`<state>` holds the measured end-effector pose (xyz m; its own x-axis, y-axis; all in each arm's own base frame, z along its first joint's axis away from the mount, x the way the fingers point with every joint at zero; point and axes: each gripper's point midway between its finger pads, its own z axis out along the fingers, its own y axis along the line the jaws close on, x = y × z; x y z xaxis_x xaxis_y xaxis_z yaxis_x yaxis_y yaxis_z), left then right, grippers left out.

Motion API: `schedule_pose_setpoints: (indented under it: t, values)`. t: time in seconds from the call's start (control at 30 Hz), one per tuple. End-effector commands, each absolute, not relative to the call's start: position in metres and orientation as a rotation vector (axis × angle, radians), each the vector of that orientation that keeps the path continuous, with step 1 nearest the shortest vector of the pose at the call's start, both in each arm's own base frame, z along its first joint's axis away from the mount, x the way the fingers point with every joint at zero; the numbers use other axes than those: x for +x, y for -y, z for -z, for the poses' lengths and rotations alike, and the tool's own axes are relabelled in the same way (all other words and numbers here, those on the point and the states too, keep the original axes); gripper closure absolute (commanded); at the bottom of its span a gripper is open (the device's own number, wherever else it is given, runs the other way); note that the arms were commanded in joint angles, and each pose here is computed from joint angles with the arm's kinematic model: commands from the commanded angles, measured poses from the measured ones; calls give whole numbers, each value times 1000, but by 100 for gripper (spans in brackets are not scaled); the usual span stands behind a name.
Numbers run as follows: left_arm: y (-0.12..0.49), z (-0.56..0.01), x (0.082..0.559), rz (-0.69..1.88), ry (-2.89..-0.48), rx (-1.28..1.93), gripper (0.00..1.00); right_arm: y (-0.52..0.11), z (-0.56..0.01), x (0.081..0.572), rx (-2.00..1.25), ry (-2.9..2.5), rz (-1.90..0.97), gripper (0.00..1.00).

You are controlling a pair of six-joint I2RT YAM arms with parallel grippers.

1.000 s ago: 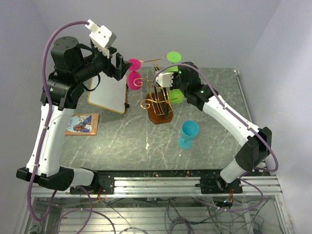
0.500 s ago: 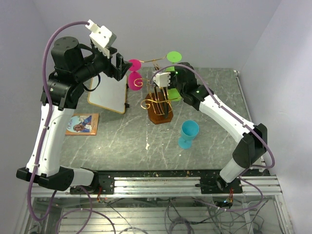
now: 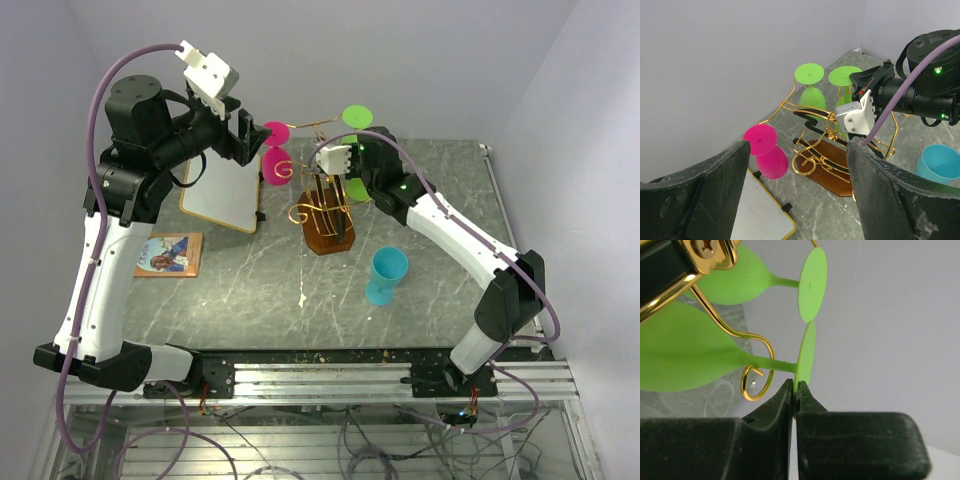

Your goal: Place the wine glass upside down on the wine glass rack

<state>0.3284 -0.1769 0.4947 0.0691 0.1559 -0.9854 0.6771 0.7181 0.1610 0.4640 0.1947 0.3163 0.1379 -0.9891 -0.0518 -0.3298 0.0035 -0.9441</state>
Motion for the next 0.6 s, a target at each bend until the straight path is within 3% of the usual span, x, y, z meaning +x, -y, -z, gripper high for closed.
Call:
schedule_pose_setpoints:
  t: [0.0, 0.57]
  values:
    - [176, -504, 323, 448, -1440, 736, 12, -180, -329, 471, -1443, -1366, 973, 100]
    - [176, -503, 323, 453, -1441, 736, 12, -160, -324, 466, -1442, -1403, 974, 100]
